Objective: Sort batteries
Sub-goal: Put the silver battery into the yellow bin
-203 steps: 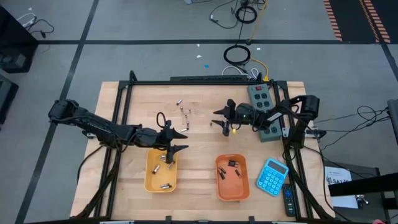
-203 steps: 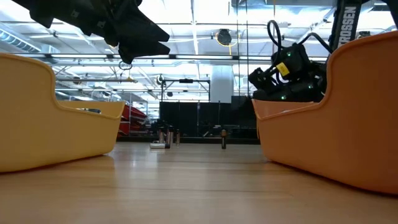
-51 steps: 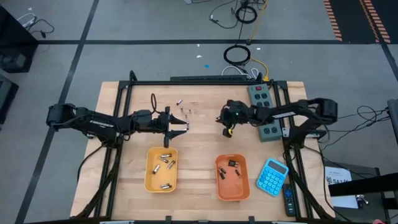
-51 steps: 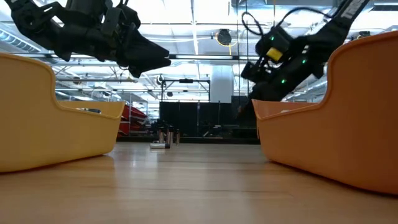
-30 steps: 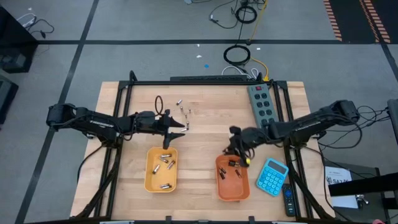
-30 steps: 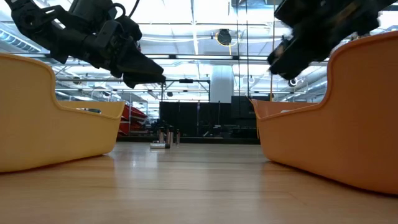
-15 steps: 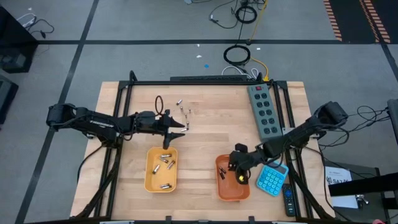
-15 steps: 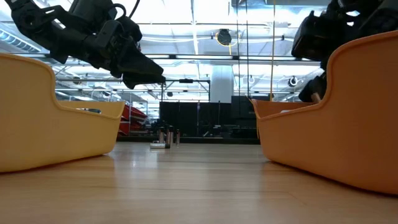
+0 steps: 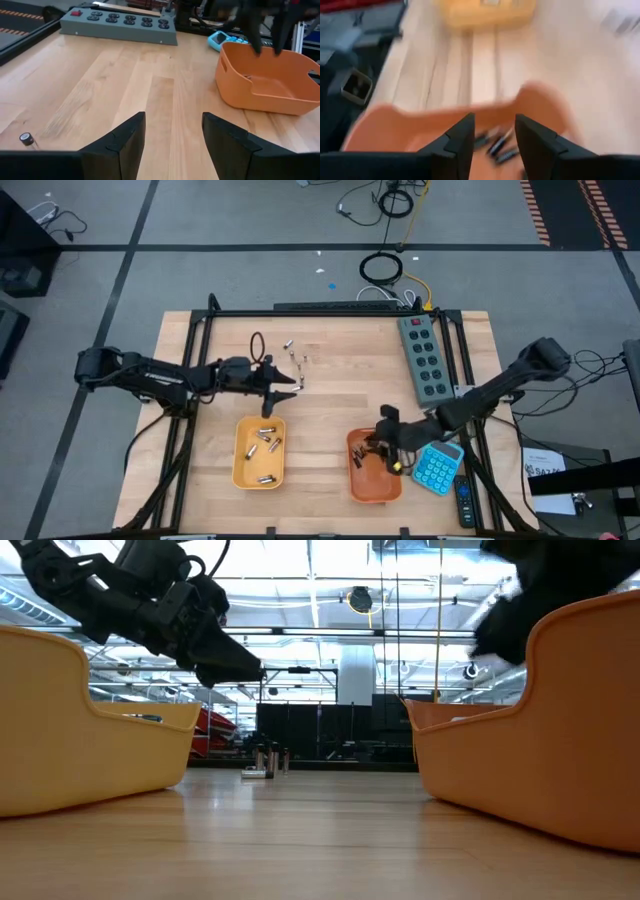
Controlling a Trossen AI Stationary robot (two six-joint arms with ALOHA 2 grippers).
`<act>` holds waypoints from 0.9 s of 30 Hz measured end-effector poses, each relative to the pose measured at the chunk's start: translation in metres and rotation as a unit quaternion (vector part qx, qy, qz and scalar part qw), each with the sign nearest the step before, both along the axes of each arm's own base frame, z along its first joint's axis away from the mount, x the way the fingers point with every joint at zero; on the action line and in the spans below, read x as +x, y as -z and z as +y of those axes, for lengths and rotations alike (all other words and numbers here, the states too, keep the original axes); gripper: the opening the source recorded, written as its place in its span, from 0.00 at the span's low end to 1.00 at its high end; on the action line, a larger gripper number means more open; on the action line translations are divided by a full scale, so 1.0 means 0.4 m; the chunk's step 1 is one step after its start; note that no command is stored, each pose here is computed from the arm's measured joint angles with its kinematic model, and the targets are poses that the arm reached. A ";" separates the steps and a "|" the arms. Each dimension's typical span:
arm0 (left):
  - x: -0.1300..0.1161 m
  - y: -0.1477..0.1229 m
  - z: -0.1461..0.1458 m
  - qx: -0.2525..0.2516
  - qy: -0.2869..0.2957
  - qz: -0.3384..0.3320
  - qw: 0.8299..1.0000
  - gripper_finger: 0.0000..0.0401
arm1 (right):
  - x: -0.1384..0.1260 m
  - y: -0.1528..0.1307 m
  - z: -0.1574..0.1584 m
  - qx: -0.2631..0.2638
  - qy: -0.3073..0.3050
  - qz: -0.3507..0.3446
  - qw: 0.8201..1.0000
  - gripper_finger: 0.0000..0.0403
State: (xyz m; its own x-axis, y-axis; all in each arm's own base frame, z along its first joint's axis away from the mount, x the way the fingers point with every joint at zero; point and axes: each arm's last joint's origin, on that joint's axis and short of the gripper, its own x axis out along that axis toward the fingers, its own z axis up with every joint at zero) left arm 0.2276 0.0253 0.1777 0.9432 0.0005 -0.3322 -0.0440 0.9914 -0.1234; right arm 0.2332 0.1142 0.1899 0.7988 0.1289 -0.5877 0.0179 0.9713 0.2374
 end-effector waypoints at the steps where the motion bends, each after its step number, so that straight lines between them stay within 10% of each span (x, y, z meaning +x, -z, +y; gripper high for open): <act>1: -0.001 0.001 0.003 -0.002 0.001 0.001 1.000 0.51 | -0.006 -0.020 -0.005 -0.019 0.006 -0.023 1.000 0.33; 8: -0.005 0.002 0.026 -0.010 -0.008 0.005 1.000 0.51 | 0.005 -0.075 -0.142 -0.123 0.067 -0.080 0.987 0.27; 27: -0.017 0.013 0.064 -0.017 -0.032 0.027 0.999 0.51 | -0.028 0.020 -0.400 -0.135 0.158 -0.137 0.969 0.26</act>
State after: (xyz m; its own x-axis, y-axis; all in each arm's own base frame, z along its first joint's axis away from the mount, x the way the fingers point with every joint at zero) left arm 0.2210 0.0507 0.1724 0.9222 0.0485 -0.3837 -0.1151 0.9816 -0.1525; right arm 0.2220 -0.0459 0.1820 0.9040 -0.2759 -0.3265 0.2962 0.9550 0.0133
